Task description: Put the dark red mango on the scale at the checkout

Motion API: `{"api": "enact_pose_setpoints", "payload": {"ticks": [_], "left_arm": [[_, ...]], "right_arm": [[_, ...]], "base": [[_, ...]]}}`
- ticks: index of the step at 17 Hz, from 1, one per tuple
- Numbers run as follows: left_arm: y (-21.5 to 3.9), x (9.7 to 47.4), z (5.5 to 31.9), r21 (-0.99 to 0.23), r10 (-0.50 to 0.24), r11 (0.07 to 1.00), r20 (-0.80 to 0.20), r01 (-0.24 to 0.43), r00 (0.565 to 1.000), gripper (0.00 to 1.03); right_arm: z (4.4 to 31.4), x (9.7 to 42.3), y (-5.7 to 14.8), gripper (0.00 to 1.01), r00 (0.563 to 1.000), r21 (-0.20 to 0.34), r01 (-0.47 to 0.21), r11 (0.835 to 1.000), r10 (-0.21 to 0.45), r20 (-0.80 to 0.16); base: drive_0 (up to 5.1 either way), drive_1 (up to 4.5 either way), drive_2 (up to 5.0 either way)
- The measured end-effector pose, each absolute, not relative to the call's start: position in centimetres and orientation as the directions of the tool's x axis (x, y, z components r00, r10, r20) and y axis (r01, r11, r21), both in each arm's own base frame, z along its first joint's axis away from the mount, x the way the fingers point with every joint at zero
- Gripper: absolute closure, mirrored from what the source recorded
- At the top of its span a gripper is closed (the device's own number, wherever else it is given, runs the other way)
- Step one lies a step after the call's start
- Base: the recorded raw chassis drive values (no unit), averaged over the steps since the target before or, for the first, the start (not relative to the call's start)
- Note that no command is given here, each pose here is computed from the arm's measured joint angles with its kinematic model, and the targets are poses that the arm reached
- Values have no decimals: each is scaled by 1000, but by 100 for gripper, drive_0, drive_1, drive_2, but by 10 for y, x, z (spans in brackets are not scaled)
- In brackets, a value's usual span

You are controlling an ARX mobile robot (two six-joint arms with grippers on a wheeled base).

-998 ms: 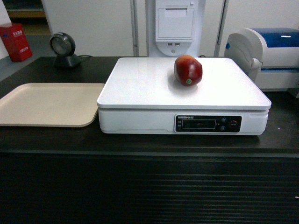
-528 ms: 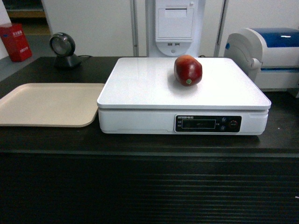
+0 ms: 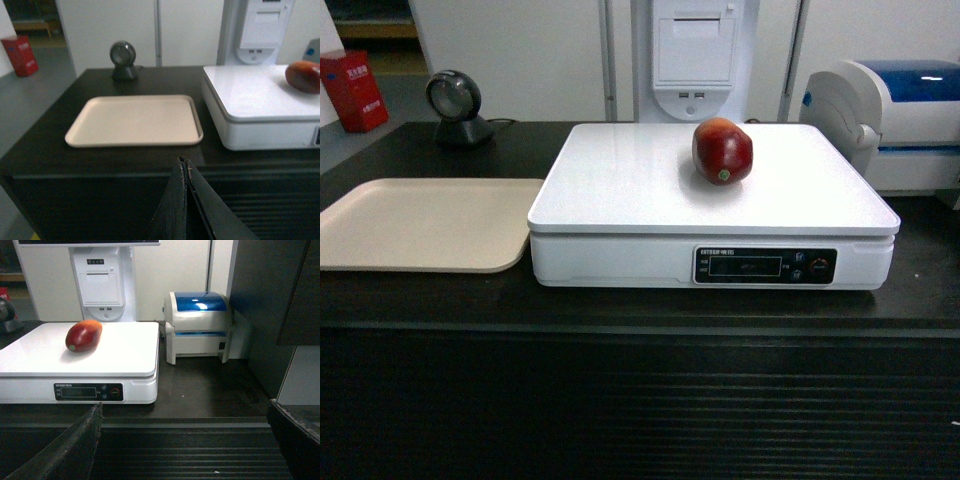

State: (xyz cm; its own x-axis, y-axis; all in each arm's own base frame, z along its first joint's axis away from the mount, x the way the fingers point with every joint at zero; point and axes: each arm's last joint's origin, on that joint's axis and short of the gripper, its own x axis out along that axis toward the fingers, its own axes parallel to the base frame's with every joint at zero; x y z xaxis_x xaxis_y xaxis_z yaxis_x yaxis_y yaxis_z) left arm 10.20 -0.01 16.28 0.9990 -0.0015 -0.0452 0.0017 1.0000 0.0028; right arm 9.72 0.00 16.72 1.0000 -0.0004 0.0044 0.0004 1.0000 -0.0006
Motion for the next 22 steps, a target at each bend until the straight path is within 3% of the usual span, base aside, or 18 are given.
{"api": "enact_pose_setpoints", "payload": {"ticks": [2,4,5,8,10,14,15,22], "left_arm": [[0,97,169,3,1,1000,16,-1,1000,101],[0,98,165,3,0,1000,-7,0,1000,101],[0,98,166,1,1,1000,0,-1,1000,96],[0,98,166,1,0,1000,-2,0,1000,62],[0,98,166,1,0,1000,-2,0,1000,55],[0,98,166,1,0,1000,-2,0,1000,10],[0,98,166,2,0,1000,-2,0,1000,3],[0,98,166,1,0,1000,-2,0,1000,5]], "right_arm": [[167,97,0,3,1000,-1,0,1000,0,5],[167,97,0,3,1000,-1,0,1000,0,5],[167,97,0,3,1000,-1,0,1000,0,5],[167,97,0,3,1000,-1,0,1000,0,5],[167,97,0,3,1000,-1,0,1000,0,5],[167,97,0,3,1000,-1,0,1000,0,5],[167,97,0,3,1000,-1,0,1000,0,5],[167,97,0,3,1000,-1,0,1000,0,5]], "base": [[0,0,0],[0,0,0],[0,0,0],[0,0,0],[0,0,0],[0,0,0],[0,0,0],[0,0,0]]}}
